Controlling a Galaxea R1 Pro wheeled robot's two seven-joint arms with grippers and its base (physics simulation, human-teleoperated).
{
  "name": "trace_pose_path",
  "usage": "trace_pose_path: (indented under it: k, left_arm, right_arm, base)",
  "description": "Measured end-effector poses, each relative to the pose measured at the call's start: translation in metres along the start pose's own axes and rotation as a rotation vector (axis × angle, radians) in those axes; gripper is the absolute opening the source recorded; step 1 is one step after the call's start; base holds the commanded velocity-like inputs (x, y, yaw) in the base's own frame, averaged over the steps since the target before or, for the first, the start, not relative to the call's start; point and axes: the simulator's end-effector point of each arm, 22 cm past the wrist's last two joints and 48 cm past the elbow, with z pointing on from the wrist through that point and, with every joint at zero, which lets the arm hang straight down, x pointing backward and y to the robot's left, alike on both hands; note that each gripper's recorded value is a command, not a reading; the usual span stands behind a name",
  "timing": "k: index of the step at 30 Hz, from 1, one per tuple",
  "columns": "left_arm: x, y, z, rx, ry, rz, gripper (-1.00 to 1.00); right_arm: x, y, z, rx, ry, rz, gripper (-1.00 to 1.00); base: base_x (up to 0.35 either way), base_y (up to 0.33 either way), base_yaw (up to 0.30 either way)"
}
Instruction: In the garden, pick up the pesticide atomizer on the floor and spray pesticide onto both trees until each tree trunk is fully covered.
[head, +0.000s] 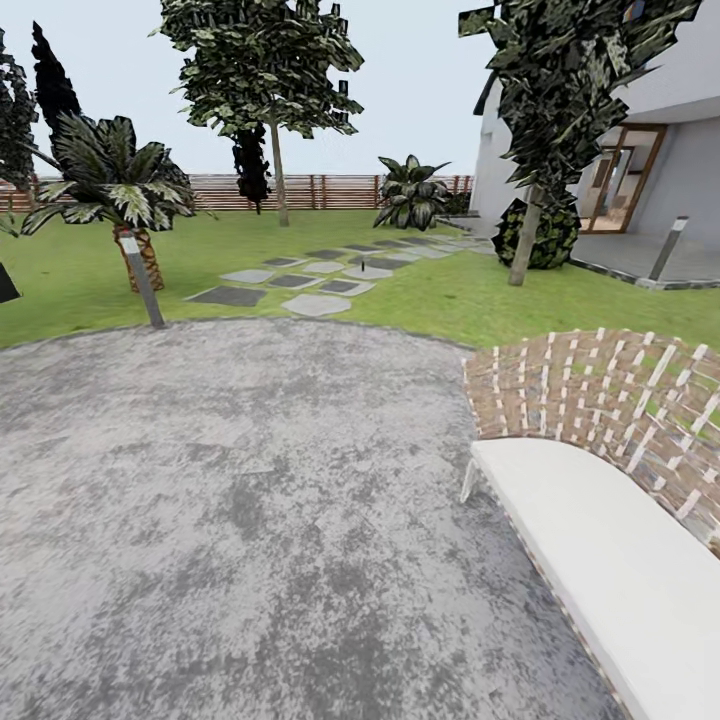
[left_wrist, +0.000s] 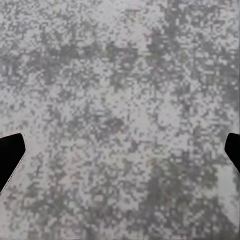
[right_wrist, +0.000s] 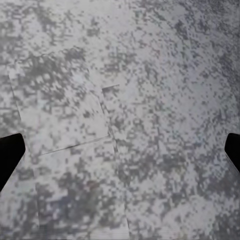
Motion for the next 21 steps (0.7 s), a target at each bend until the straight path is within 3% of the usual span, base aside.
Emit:
trace_pose_path:
  k: [21]
  left_arm:
    - [-0.0002, 0.0, 0.0, 0.0, -0.001, 0.0, 1.0]
  right_arm:
    - [-0.0001, 0.0, 0.0001, 0.0, 0.0, 0.0, 1.0]
  base:
    - [0.34, 0.0, 0.0]
